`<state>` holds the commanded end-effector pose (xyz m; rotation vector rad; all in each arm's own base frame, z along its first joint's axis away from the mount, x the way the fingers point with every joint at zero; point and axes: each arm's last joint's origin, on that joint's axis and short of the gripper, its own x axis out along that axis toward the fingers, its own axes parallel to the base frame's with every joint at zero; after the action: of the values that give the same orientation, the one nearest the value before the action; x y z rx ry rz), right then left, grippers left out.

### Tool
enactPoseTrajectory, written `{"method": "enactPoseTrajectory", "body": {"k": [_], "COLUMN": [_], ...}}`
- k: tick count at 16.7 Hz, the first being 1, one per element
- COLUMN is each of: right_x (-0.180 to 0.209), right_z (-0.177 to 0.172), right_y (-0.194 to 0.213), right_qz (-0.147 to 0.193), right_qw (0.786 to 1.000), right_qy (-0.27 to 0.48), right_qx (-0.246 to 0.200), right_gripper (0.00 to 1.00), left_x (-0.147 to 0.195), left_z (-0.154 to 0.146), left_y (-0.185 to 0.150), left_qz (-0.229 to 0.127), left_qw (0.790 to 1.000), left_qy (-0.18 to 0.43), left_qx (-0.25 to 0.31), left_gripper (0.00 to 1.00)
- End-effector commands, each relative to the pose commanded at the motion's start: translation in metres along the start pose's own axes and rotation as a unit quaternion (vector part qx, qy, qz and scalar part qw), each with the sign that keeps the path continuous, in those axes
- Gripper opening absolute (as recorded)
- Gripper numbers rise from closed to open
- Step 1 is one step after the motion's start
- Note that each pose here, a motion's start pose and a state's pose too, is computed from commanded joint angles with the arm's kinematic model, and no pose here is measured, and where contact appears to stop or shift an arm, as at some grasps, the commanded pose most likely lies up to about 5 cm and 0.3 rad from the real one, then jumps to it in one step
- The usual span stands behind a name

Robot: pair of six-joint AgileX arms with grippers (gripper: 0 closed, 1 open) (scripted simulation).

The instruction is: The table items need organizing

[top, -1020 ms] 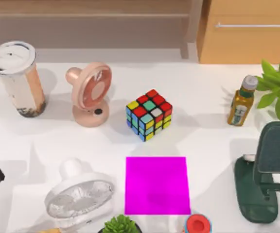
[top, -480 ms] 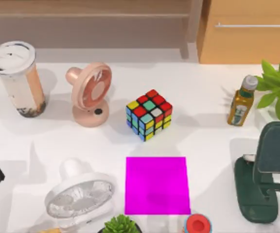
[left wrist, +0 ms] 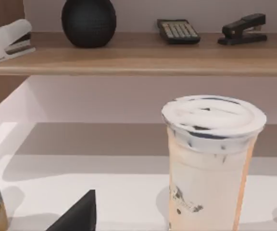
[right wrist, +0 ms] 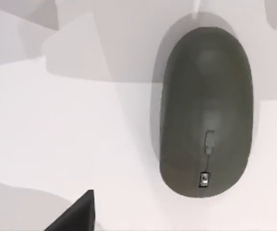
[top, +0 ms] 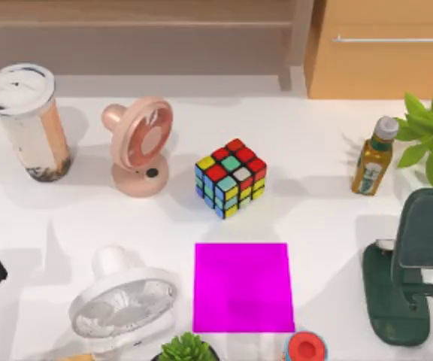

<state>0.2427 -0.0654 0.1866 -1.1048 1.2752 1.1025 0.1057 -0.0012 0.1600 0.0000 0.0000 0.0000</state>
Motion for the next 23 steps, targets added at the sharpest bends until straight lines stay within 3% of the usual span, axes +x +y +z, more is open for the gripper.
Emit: {"method": "enactPoseTrajectory", "body": {"k": [8, 13, 23], "right_x": [0.073, 0.079, 0.079], "right_z": [-0.001, -0.001, -0.001], "right_y": [-0.001, 0.000, 0.000], "right_qz": [-0.005, -0.002, -0.002], "right_qw": [1.000, 1.000, 1.000], "right_qy": [0.001, 0.000, 0.000], "right_qx": [0.000, 0.000, 0.000], "right_gripper": [1.00, 1.00, 0.25], "left_x": [0.000, 0.000, 0.000], "left_z": [0.000, 0.000, 0.000], "left_y": [0.000, 0.000, 0.000], "left_qz": [0.000, 0.000, 0.000], "left_qw": [1.000, 1.000, 1.000], "left_qy": [0.000, 0.000, 0.000], "left_qx": [0.000, 0.000, 0.000], "left_gripper": [1.00, 1.00, 1.00]}}
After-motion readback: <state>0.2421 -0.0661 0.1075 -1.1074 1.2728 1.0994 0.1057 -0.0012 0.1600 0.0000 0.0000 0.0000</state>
